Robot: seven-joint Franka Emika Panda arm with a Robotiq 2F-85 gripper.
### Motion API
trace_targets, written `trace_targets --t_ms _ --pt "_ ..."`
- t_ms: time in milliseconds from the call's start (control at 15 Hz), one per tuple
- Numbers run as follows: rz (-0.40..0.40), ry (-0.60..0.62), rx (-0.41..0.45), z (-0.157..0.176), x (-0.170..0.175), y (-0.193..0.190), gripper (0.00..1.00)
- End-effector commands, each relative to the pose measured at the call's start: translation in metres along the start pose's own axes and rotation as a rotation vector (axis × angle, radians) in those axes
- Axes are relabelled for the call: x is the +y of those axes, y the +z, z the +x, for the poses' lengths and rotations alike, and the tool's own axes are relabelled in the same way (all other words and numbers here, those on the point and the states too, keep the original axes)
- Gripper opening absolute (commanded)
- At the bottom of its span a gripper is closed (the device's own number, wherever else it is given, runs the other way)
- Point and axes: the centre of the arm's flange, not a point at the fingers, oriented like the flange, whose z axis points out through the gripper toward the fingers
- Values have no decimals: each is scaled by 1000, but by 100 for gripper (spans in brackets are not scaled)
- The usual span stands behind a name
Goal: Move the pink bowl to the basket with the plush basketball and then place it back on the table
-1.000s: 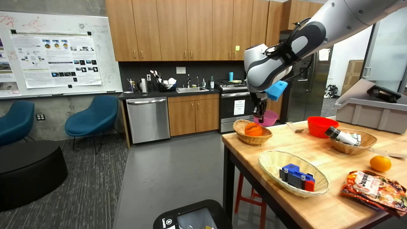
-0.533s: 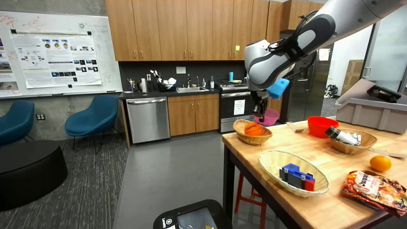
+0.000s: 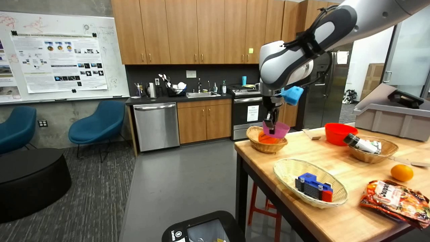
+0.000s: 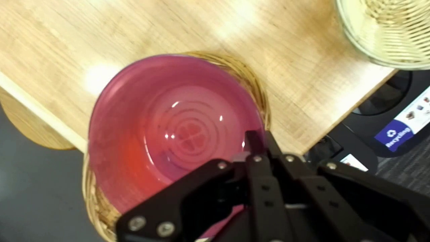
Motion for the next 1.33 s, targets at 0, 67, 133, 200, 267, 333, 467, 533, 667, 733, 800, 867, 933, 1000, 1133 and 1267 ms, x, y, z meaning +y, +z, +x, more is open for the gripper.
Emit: trace_targets --t_ms 0,67,133,200,267,333,467,533,667,733,800,867,933,1000,1133,1267 --pt "76 -60 -11 -13 -12 2 1" --pt "80 -56 -15 -13 -12 5 1" --pt "77 -48 -19 -13 -11 7 1" --pt "63 -35 -23 -14 -10 8 1" --pt "58 -30 -23 -14 -9 8 1" --pt "49 -21 -22 -14 -7 8 1" --pt "43 -17 -18 -13 -5 7 29" --pt "41 -19 -18 -14 -4 7 32" --pt "57 -21 -20 -8 -3 11 20" --pt "56 -21 -20 -8 -3 11 26" --pt "56 -20 -20 -8 -3 11 32" --pt "56 -20 -20 -8 -3 11 32" --pt "56 -20 -20 -8 -3 11 57" --pt "54 -18 -19 -8 -2 11 58" --pt "50 -16 -21 -8 -1 11 68" --pt "46 -14 -22 -8 0 11 79"
